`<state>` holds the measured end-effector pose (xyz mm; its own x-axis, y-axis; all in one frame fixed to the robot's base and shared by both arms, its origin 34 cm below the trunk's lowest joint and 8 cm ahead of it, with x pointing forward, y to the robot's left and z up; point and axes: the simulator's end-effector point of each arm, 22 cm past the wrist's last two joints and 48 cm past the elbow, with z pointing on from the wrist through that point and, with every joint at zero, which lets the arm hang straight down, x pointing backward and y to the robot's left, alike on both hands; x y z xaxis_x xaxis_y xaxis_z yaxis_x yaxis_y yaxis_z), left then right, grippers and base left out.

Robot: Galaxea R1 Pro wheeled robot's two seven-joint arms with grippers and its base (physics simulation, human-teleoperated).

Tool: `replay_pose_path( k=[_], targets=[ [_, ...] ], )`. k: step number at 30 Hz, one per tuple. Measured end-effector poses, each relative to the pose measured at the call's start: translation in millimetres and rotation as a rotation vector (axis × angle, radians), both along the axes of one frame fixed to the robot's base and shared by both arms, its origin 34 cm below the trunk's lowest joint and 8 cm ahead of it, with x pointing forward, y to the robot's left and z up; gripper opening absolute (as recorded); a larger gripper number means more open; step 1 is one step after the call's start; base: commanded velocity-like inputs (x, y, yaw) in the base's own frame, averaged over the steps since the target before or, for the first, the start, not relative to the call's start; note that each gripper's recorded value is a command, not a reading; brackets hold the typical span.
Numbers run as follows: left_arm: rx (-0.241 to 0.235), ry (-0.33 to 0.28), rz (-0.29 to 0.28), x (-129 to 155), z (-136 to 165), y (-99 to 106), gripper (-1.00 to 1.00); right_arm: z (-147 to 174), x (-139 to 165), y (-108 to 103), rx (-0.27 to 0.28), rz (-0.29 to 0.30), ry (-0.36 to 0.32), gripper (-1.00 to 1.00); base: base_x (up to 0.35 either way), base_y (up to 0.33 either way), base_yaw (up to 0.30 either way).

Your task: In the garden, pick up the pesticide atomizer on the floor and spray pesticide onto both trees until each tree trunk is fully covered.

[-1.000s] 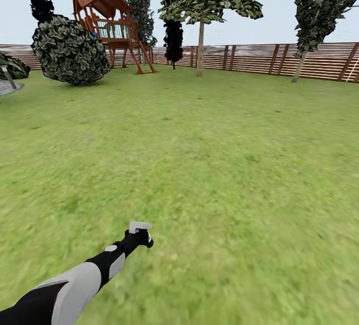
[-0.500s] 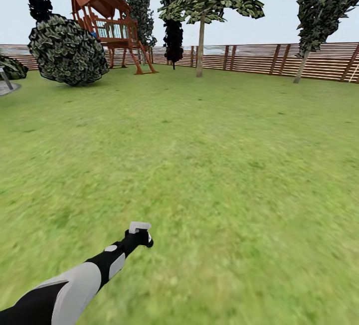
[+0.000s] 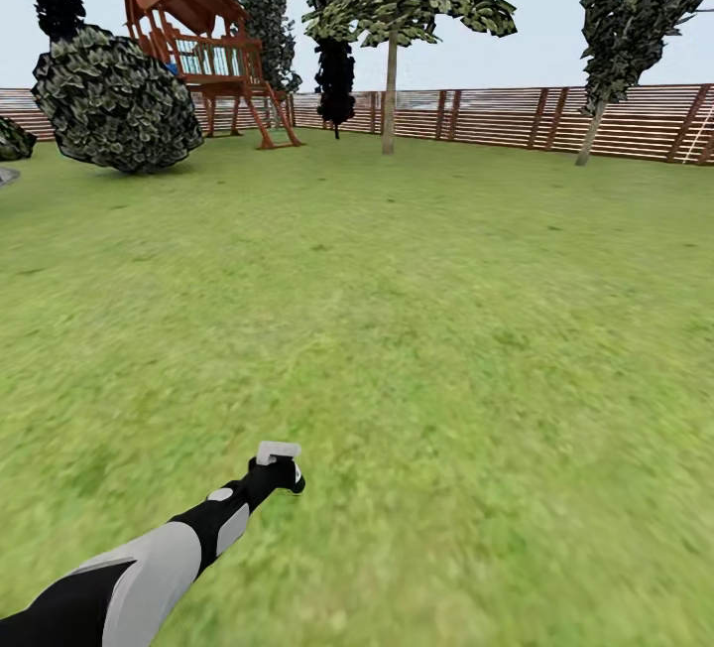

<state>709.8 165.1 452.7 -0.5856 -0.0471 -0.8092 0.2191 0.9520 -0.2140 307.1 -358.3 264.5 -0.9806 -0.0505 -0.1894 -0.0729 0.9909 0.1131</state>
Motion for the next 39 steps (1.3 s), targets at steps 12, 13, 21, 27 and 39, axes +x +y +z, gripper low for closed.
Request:
replay_pose_path(
  k=[12,13,21,27,39],
  targets=[
    [-0.010,0.000,-0.007,-0.8,0.7,-9.2,-1.00,-0.1,-0.2,0.9,0.001,0.001,0.000,1.00,0.350,0.000,-0.001],
    [-0.011,0.000,-0.009,-0.9,0.9,-10.5,-1.00,-0.2,-0.1,1.0,0.001,0.001,0.000,1.00,0.350,0.000,0.000],
    [-0.013,-0.001,-0.010,-0.6,1.6,-12.8,-1.00,-0.1,0.0,1.0,0.001,0.000,0.000,1.00,0.350,0.000,0.000],
    [-0.014,-0.001,-0.010,-0.6,1.6,-12.8,-1.00,-0.1,0.0,1.0,0.001,0.000,0.000,1.00,0.350,0.000,0.000],
    [-0.014,-0.001,-0.009,-0.5,1.6,-12.7,-1.00,-0.1,0.0,1.1,0.001,0.000,0.000,1.00,0.350,0.000,0.000]
  ],
)
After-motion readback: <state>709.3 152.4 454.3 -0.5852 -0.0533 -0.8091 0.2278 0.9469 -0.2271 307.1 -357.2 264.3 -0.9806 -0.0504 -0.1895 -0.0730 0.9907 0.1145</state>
